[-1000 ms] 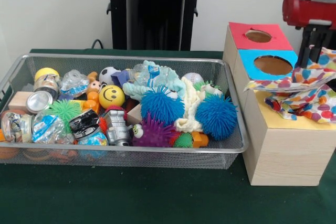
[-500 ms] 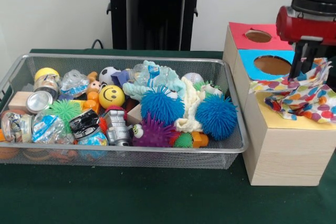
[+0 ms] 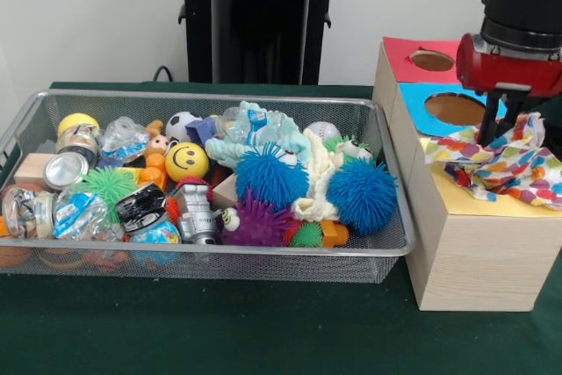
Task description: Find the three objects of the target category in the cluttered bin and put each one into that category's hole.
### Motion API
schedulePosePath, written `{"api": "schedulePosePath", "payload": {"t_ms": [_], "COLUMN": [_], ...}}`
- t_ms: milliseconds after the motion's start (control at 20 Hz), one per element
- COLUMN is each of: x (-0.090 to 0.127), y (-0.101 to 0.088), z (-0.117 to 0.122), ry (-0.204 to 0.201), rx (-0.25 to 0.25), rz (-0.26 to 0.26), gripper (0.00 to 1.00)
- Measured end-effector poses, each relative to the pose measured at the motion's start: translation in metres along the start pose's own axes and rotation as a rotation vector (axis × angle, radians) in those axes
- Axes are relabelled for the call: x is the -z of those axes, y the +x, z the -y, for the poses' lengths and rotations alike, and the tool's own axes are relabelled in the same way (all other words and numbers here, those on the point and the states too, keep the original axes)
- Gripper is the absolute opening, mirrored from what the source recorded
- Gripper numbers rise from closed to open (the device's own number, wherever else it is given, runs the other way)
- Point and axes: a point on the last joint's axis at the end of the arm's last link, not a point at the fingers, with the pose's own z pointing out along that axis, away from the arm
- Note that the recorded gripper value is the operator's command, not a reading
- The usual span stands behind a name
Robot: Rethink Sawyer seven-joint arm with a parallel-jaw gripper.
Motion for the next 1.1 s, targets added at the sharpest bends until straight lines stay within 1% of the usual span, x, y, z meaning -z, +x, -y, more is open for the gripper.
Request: {"api": "schedulePosePath", "payload": {"t_ms": [200, 700, 850, 1100], "x": [-0.007, -0.011, -0.014, -0.025], "y": [-0.002, -0.005, -0.007, -0.014], "z": [-0.002, -0.013, -0.013, -0.011], "ry": [0.004, 0.022, 0.022, 0.021], "rx": [0.003, 0.026, 0.026, 0.02], "rz": [0.0, 0.019, 0.02, 0.022], "gripper": [0.0, 0.0, 0.0, 0.0]}}
